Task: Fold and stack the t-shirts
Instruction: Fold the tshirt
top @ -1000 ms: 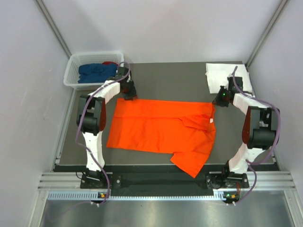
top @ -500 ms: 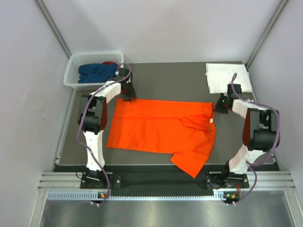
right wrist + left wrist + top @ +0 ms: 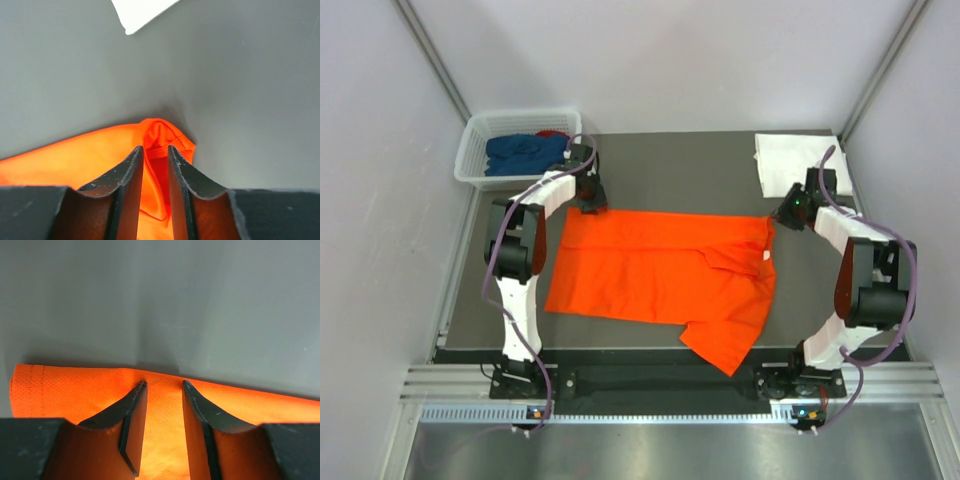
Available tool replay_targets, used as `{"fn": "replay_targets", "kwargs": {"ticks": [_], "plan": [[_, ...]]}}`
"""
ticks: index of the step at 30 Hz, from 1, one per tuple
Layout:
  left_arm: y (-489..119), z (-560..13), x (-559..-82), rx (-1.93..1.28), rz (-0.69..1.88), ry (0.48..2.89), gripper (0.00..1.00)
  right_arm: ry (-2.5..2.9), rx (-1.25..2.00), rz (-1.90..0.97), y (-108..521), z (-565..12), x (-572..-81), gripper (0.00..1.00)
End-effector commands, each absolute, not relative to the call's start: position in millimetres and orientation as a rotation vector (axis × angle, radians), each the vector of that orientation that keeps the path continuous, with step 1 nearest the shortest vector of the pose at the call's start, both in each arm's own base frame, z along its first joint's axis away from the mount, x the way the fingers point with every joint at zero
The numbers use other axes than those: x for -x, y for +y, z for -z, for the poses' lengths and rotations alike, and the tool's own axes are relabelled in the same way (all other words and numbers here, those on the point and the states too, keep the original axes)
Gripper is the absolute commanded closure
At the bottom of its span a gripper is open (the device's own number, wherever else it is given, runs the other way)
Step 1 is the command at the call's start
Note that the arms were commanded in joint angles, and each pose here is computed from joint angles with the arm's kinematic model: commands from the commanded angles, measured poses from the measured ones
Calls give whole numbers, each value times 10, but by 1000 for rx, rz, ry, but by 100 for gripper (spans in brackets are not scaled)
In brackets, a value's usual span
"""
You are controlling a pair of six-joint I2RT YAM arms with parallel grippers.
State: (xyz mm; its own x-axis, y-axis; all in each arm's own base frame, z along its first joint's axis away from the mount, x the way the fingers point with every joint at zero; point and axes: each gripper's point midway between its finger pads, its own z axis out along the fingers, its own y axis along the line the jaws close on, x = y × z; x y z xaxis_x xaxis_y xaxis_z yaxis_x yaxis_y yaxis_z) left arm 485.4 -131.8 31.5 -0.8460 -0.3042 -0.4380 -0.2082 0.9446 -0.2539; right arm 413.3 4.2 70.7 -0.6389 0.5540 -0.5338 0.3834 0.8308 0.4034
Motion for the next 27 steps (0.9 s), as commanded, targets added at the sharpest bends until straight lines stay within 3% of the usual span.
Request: {"fn": "replay_targets", "kwargs": {"ticks": [1, 14, 17, 19, 27], "plan": [[-1223, -188, -4796, 393, 213, 2631, 60, 2251, -671, -381, 102, -968, -4376, 73], [-1224, -233, -4808, 396, 217, 2618, 60, 2286, -684, -424, 248, -764, -4460, 74], [-1202, -224, -4801, 398, 202, 2619, 60, 2282, -695, -403, 218, -742, -4451, 85], [-1182, -209, -4797, 404, 186, 2620, 60, 2277, -701, -384, 185, -737, -4427, 100], [-1084, -70, -4745, 437, 104, 2648, 61, 2197, -763, -303, -46, -660, -4248, 100]]}}
